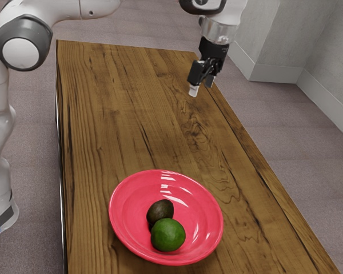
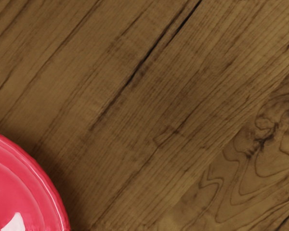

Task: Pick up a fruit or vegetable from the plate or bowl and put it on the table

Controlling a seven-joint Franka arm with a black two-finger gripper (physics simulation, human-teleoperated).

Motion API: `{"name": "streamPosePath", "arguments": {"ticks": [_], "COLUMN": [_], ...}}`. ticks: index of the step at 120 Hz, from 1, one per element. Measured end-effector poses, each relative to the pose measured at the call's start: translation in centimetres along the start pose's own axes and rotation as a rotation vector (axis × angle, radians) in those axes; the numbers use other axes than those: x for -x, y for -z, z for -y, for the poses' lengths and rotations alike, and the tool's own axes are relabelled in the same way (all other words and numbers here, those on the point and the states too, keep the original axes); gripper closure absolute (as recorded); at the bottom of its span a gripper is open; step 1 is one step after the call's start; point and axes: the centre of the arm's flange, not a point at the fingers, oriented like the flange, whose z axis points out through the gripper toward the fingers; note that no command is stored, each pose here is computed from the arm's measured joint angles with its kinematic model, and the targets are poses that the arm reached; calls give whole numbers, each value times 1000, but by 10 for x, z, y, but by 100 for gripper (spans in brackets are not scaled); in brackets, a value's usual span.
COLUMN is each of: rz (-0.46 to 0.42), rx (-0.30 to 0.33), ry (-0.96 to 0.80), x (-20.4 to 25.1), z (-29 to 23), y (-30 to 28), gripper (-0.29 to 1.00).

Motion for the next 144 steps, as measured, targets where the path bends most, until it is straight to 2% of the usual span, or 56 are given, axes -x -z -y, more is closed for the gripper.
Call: {"name": "streamPosePath", "arguments": {"ticks": [20,42,50,75,90,103,119,134,144], "rz": [10,13,3,98,123,103,-2,-36,-20], "rx": [-6,-17,-38,-134,-161,-210,-169,-163,-94], "ry": [27,-118,-162,-302,-491,-685,-1083,-1344,-1521], "x": [-7,20,35,55,74,76,111,109,112], "z": [-6,18,19,28,50,56,103,87,77], "y": [1,-3,-18,-31,-38,-68,-84,-120,-133], "gripper": [0,0,0,0,0,0,0,0,0]}}
